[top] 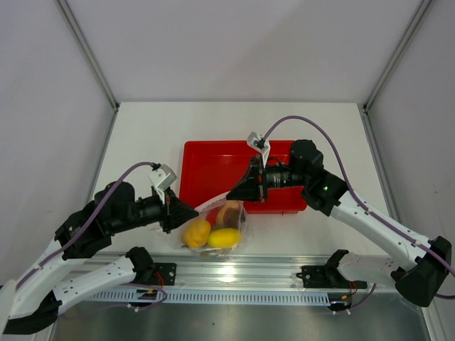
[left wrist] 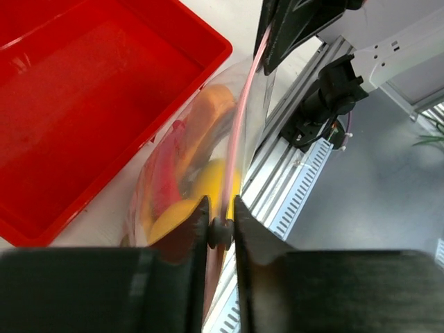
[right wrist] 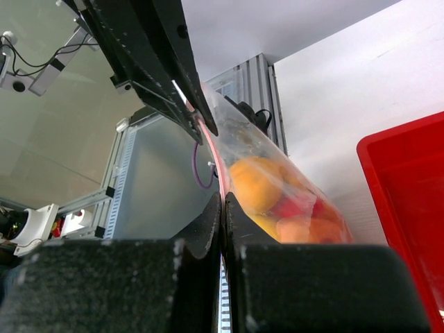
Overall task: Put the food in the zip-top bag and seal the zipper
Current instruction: Zip the zipper food storage bag at the center of the board.
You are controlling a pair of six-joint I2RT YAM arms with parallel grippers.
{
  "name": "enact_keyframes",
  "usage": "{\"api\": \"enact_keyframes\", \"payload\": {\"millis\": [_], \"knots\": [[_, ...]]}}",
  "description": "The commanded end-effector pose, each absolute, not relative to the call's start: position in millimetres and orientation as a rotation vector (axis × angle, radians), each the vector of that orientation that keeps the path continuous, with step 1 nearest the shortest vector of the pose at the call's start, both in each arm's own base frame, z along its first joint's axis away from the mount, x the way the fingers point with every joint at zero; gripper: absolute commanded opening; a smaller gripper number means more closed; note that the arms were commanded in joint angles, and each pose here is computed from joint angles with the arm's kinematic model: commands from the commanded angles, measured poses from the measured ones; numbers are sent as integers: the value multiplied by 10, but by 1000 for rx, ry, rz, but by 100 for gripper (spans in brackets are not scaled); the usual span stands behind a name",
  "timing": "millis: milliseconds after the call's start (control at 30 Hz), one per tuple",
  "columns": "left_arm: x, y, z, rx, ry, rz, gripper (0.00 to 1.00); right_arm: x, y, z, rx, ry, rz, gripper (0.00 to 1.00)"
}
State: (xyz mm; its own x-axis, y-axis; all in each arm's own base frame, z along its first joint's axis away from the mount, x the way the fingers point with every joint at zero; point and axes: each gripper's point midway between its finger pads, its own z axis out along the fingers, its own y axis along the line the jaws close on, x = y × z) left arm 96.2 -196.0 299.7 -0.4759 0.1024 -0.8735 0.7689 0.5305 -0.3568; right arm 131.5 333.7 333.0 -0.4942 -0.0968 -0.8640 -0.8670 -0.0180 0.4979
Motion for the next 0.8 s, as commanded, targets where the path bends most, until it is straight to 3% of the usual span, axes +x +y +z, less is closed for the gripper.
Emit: {"api": "enact_keyframes", "payload": {"millis": [0,33,67,767], "knots": [[997,-1959,2941,708,1926,-956,15,1289,3318,3527,-1013,1542,1595,0],[995,-1945,2924,705,1935,-949,4,1284,3316,3540,-1014,1536,1597,0],[995,-1930,2922,699,1938,-945,1,1281,3319,3537,-1011,1539,1600,0],[679,-1266,2819,557,2000,-879,1,1425,3311,3482,-899,1566,1562,0]]}}
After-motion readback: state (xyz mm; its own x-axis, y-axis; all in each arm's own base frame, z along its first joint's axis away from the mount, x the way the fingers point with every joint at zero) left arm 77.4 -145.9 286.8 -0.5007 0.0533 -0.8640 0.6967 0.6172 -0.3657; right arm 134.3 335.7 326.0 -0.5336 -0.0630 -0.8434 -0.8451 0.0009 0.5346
